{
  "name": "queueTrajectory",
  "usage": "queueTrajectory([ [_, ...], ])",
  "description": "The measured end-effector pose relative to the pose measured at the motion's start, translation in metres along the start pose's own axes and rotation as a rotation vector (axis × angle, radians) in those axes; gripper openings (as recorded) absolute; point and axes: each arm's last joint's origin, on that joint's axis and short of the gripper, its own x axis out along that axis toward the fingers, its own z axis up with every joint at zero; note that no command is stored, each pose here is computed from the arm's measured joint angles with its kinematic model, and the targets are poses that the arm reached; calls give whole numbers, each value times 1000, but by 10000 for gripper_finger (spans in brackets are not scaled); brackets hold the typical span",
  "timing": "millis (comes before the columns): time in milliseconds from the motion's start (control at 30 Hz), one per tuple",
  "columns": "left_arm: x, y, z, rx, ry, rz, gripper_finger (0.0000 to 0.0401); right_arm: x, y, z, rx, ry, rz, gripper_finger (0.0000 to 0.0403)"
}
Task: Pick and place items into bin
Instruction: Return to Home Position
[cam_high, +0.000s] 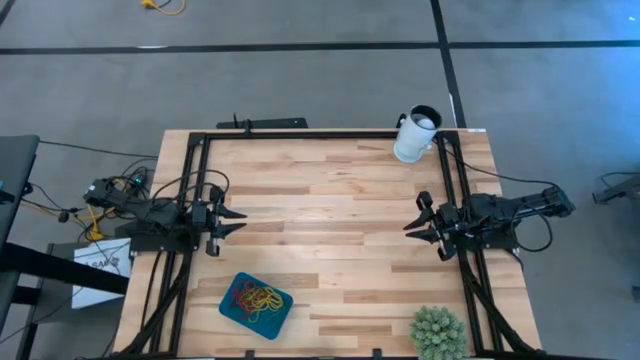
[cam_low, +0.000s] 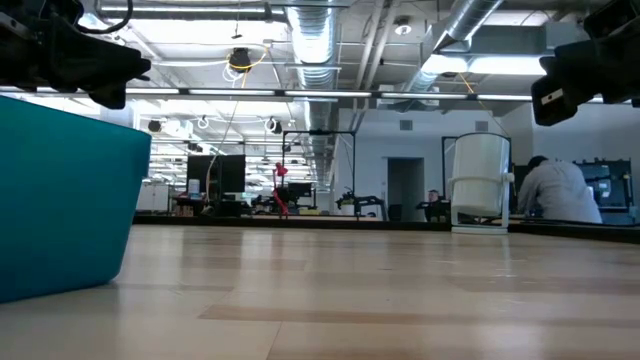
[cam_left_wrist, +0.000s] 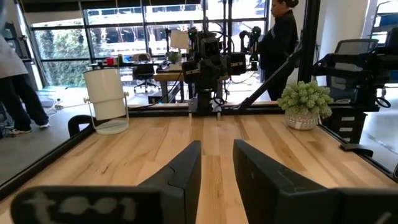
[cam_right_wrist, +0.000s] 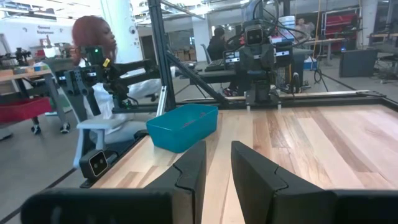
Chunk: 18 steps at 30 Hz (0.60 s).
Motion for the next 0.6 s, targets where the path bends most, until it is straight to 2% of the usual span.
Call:
queueTrajectory([
  [600,0,0,0,-9,0,0,85,0,0,0,0,0,0,70],
])
